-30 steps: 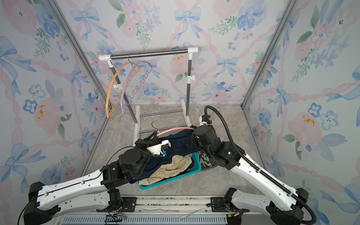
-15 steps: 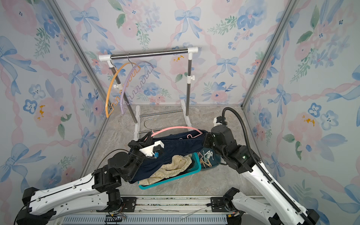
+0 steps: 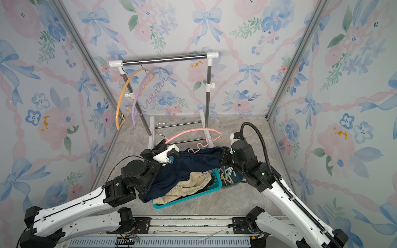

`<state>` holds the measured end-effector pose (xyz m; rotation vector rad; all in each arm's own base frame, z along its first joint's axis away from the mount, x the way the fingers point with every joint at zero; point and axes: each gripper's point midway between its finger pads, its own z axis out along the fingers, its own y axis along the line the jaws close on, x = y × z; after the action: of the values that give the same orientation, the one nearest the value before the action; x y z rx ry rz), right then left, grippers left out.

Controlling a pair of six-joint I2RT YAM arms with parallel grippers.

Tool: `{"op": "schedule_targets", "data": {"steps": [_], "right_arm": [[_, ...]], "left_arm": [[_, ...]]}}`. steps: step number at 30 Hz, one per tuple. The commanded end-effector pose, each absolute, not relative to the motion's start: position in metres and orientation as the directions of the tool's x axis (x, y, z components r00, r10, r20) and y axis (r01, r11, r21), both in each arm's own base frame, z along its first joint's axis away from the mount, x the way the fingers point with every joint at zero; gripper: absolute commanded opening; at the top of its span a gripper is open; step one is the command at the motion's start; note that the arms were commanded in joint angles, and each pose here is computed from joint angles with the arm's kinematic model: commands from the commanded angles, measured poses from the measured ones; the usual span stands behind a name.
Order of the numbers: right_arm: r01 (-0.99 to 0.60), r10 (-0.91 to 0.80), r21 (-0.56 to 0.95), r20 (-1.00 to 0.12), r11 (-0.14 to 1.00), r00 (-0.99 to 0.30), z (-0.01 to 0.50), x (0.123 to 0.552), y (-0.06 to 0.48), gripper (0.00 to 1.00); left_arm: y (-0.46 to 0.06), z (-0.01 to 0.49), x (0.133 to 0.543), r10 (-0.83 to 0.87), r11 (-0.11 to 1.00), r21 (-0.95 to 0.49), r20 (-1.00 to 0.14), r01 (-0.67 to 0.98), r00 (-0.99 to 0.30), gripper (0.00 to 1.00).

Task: Remove the clothespins securing shorts to the hanger
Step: Remove the shorts from the hanger.

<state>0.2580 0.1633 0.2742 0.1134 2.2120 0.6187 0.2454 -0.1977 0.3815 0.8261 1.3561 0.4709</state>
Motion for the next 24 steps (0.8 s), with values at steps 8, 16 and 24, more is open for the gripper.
{"op": "schedule_targets", "data": {"steps": [8,16,24], "right_arm": [[-0.311,0.158,0.366,-0.831,0.877,-0.534,0.335,0.252,0.205,0.00],[-0.379,0.127,0.303,-0.897,0.875,-0.424,0.390,0.249,0.205,0.00],[-0.385,0.088,0.212,-0.945,0.898,-0.314,0.437,0.248,0.186,0.00]], "left_arm": [[-0.207,0.443,0.252,0.557,0.791,0.590,-0.803,0.162,0.211,0.00],[-0.242,0.479,0.264,0.534,0.788,0.586,-0.803,0.188,0.263,0.00],[-0.271,0.514,0.280,0.426,0.833,0.498,-0.856,0.241,0.293,0.00]]}}
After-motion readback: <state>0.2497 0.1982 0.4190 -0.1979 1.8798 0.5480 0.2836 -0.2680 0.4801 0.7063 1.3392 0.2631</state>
